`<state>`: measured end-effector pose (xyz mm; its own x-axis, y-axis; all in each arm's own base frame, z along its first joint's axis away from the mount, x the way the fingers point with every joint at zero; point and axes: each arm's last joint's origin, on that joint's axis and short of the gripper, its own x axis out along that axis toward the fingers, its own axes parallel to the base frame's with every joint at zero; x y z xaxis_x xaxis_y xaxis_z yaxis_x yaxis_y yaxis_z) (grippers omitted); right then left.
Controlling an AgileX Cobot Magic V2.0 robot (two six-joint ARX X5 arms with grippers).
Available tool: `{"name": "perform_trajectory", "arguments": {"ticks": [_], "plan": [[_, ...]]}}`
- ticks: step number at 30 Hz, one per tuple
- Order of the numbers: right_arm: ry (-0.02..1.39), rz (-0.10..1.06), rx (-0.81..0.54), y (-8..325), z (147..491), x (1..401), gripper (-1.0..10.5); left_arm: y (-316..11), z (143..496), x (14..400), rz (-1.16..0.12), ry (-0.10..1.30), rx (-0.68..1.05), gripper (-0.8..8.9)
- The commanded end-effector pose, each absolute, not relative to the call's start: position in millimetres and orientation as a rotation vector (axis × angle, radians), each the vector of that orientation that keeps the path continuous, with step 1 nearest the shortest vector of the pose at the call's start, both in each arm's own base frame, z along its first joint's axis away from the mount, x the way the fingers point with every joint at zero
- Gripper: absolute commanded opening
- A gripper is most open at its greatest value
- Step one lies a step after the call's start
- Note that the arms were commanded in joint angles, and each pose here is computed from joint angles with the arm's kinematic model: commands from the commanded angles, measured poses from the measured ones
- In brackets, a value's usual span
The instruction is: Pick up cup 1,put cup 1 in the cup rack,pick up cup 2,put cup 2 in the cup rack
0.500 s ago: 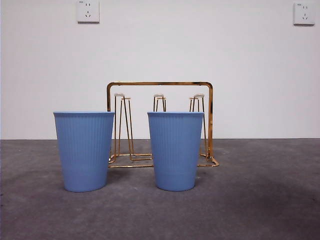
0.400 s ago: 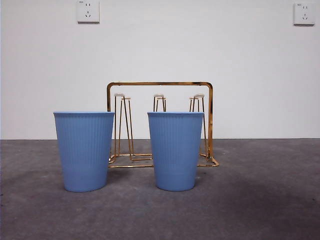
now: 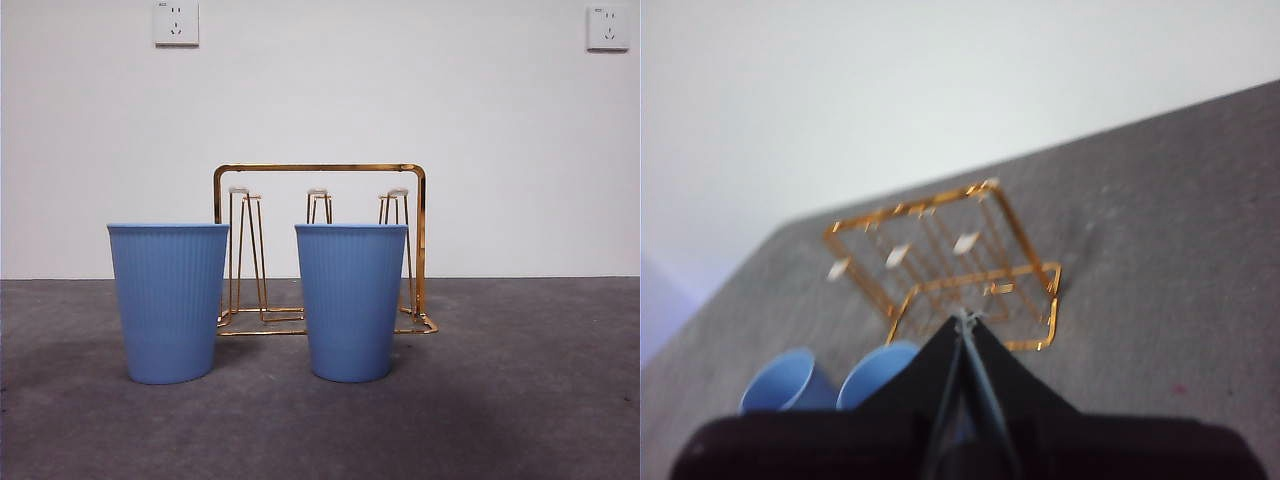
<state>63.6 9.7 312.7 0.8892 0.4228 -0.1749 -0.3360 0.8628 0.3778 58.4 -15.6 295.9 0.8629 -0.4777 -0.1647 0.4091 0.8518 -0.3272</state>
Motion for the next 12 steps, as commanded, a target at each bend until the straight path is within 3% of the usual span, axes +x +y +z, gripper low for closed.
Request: {"name": "perform_trajectory", "arguments": {"ticks": [1,4,12], "plan": [[0.32,0.458,0.185,11,331,64,-0.1,-17,308,59,-0.522,0.286,-0.272,-0.06],[0.415,0.482,0.109,11,346,67,-0.1,-18,319,60,-0.57,0.345,-0.269,-0.06],[0.605,0.54,0.065,11,376,79,-0.1,-20,336,68,-0.609,0.485,-0.196,-0.06]]}}
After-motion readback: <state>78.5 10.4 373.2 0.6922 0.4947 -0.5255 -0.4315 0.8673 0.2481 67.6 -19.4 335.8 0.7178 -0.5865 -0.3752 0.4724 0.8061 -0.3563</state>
